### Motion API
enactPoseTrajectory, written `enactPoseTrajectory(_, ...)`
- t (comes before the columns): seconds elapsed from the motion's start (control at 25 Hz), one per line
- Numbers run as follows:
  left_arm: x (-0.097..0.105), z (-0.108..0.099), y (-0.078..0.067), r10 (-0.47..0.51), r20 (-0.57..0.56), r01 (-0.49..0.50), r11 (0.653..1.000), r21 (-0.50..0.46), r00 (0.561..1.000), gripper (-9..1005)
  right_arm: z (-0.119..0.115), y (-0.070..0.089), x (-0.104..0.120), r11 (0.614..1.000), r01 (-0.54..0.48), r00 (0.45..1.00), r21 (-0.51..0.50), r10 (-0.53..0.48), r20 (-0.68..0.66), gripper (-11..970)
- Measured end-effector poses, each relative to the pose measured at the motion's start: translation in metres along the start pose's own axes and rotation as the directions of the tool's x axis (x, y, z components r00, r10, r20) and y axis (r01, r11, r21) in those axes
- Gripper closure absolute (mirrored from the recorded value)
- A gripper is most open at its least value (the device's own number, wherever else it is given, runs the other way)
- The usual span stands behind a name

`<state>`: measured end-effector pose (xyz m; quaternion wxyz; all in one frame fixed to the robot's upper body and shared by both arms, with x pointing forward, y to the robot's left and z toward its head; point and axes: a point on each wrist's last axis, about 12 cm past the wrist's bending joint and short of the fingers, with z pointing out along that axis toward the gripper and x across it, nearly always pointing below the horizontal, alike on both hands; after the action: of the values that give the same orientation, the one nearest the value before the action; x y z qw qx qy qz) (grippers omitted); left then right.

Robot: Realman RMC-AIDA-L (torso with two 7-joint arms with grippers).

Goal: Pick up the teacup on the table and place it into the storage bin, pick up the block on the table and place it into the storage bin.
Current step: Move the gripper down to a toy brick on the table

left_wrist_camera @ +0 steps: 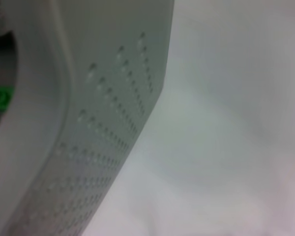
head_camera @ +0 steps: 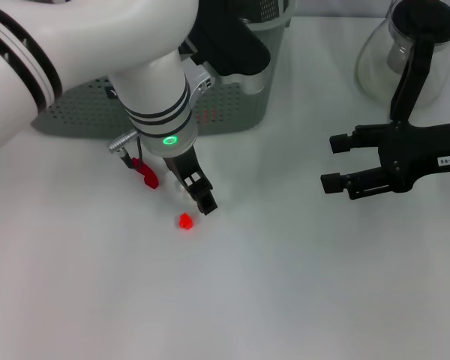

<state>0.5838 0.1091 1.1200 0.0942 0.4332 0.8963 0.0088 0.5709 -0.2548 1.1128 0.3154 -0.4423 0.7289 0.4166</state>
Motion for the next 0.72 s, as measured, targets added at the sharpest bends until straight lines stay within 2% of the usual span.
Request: enactPoseTrajectory(0.72,0.0013,0.0038,-0.0019,-0.001,-0.011,0.001,1.000,0.010,1.000,175,0.0015,0.0004,0.0014,1.000,0.005,1.000,-0.002,-0.005,0.002,44)
